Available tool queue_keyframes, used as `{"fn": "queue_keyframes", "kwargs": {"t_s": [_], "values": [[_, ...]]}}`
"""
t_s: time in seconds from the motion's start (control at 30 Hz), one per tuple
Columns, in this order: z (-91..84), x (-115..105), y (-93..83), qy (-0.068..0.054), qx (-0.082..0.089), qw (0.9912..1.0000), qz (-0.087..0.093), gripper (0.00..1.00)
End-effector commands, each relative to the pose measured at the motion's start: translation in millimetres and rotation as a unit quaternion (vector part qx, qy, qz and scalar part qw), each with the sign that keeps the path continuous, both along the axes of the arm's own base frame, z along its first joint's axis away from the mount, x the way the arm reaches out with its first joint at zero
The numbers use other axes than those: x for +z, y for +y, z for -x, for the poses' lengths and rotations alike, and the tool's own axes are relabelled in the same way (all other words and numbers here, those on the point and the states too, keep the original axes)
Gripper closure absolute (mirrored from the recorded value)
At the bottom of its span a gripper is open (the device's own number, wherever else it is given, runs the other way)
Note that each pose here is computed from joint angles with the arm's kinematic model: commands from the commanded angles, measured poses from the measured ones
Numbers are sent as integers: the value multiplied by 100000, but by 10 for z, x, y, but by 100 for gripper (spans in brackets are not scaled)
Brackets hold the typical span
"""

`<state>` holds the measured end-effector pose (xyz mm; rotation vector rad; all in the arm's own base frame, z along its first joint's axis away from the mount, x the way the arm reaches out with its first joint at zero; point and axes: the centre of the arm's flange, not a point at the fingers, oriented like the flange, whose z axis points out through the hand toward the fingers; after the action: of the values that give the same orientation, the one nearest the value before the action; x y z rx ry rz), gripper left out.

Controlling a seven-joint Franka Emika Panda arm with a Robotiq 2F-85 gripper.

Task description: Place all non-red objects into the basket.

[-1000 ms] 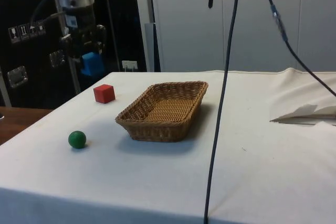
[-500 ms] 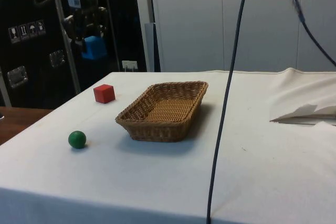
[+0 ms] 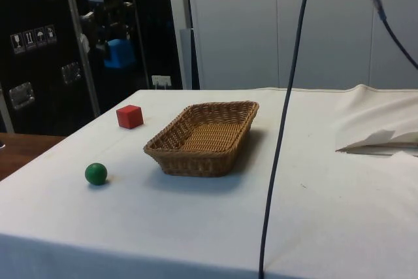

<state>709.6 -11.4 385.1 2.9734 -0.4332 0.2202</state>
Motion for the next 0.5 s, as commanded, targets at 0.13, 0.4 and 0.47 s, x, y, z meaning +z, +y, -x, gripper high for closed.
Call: {"fn": "queue_keyframes", "kwargs": {"t_s": [0.13,0.4,0.47], "values": [[78,-7,-33,700,1028,99991,-440,100],[306,14,-56,1427,2629,99943,-1580,100],[349,14,-61,1677,2860,99929,-1766,100]]}}
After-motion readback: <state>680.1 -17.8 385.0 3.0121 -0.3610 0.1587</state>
